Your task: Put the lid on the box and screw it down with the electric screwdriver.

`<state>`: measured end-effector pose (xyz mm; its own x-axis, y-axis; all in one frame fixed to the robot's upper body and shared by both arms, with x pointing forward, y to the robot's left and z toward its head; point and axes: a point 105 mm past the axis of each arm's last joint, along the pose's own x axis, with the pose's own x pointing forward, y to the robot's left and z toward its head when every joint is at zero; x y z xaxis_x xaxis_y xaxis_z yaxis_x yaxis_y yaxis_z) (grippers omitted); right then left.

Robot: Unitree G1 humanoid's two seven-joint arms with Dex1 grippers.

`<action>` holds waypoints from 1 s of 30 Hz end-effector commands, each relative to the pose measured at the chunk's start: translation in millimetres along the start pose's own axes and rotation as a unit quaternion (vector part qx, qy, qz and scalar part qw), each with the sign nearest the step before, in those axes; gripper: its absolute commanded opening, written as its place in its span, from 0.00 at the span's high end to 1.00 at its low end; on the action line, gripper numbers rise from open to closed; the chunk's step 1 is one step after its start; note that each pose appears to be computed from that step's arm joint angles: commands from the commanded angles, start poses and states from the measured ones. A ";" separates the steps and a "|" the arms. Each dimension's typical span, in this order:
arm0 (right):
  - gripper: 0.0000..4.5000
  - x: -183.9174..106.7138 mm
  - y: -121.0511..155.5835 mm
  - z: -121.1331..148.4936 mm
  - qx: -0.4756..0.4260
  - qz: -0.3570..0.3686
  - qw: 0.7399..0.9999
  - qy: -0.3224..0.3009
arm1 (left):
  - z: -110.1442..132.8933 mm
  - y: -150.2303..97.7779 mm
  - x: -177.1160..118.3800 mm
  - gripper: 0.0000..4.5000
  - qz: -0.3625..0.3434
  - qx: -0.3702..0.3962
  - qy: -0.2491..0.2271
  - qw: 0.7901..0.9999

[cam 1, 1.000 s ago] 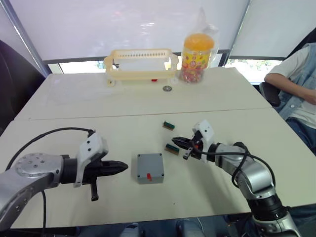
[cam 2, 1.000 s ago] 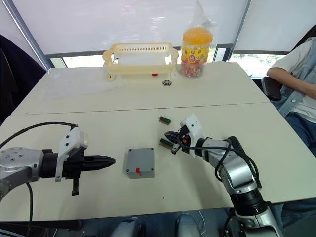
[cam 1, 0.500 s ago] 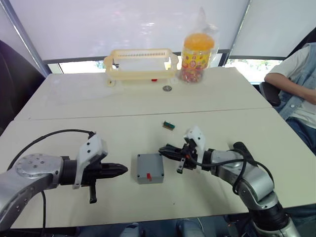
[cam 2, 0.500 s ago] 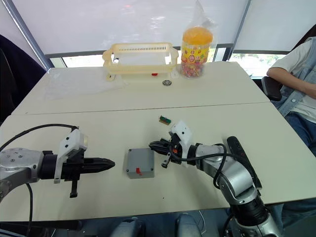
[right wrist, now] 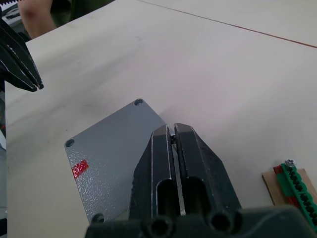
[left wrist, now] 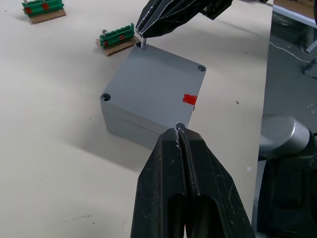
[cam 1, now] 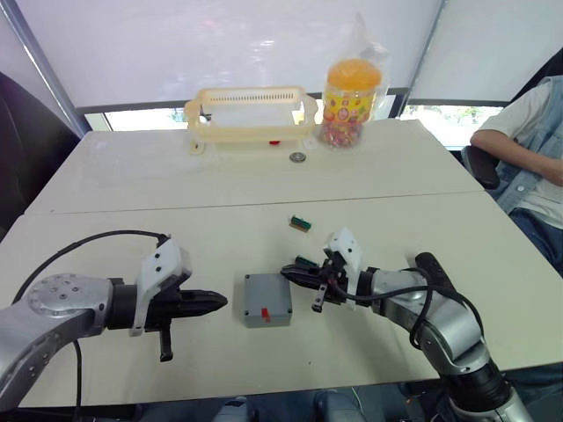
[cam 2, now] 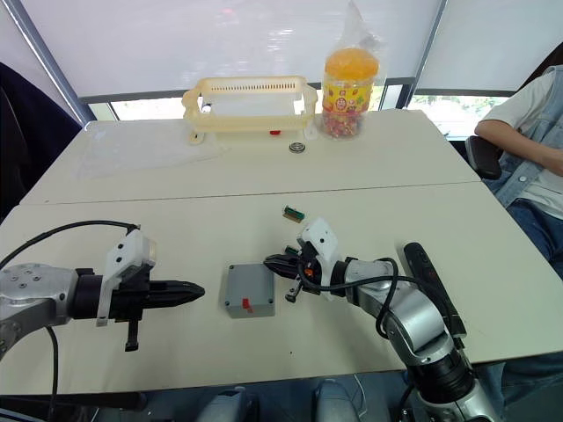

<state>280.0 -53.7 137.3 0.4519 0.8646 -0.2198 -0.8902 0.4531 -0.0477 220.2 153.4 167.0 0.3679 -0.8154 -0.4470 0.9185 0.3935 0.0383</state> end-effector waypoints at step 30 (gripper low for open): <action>0.99 0.6 -3.8 0.2 -0.012 -0.001 1.000 -0.002 | 1.2 2.1 -2.2 1.00 0.013 0.017 -0.002 1.000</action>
<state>285.2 -57.0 132.7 0.4588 0.8570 -0.2346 -0.8863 0.4603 -0.0519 221.1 155.3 164.2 0.3799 -0.8046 -0.4564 0.9134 0.4042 0.0478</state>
